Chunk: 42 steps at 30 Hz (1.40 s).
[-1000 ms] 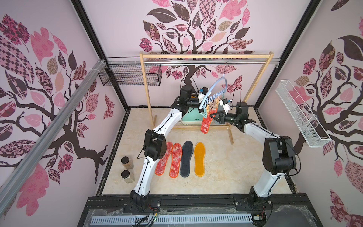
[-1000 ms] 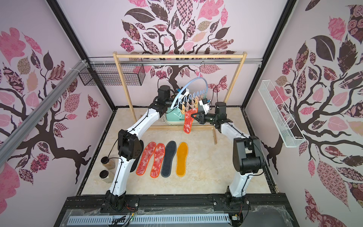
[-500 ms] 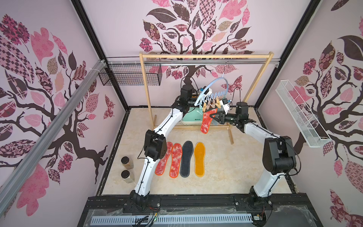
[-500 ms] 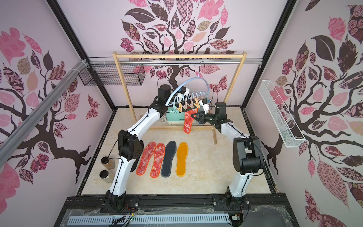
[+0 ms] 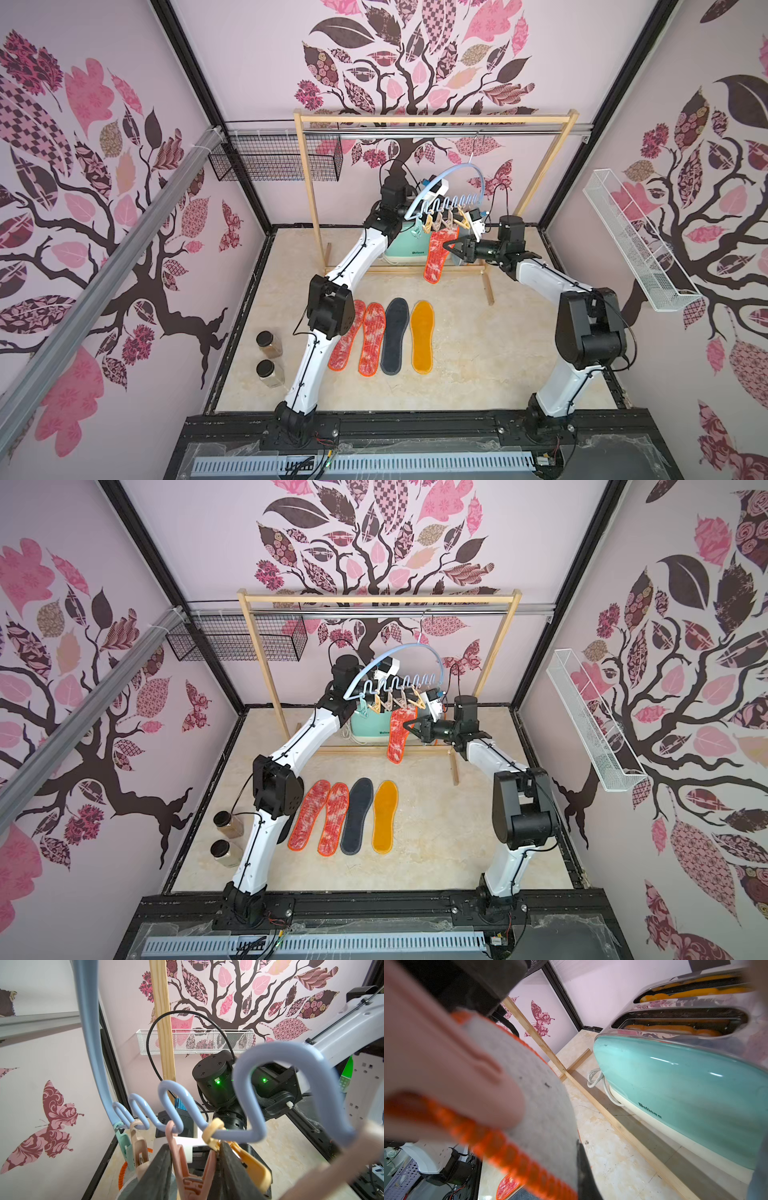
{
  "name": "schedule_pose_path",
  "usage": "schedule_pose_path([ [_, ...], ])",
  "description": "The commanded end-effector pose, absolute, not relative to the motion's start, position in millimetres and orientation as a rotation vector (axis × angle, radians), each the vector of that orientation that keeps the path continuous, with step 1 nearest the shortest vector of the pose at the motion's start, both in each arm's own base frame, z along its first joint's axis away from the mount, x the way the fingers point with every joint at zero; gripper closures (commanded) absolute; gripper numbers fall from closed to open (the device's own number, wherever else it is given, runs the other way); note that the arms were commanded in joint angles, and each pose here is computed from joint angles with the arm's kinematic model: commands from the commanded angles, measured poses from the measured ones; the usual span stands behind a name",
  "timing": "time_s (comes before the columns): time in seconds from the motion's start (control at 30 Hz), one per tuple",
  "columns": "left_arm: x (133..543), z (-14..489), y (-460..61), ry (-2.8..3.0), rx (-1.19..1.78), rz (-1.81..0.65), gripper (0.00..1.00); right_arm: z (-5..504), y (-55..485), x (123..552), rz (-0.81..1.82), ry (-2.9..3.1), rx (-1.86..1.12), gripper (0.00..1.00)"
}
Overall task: Take the shoe insoles off the hanger
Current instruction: Remove the insole from the hanger.
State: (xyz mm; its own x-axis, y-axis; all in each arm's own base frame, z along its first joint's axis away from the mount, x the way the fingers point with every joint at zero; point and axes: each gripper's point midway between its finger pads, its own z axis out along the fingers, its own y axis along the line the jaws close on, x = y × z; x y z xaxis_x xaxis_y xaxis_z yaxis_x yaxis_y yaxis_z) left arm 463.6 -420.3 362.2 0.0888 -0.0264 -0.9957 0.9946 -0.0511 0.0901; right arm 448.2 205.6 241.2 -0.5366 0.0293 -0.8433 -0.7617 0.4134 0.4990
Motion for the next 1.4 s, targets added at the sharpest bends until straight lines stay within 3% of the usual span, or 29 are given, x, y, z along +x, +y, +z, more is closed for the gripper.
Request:
schedule_pose_path([
  [0.0,458.2,358.2,-427.3,1.075,1.293,-1.222,0.59,227.8,212.0,451.1,1.242,1.890,-0.623,1.00],
  [0.37,458.0,350.4,-428.7,1.082,1.303,-1.243,0.64,226.9,213.3,451.8,1.244,1.891,-0.625,1.00],
  [0.77,458.4,354.3,-428.5,1.084,1.291,-1.246,0.87,225.7,212.7,452.3,1.242,1.896,-0.621,1.00],
  [1.1,464.9,354.6,-422.6,1.116,1.250,-1.215,0.91,213.2,210.3,455.8,1.273,1.968,-0.491,1.00],
  [1.37,475.5,365.6,-407.5,1.142,1.187,-1.196,0.90,206.5,220.3,431.0,1.231,2.049,-0.402,1.00],
])
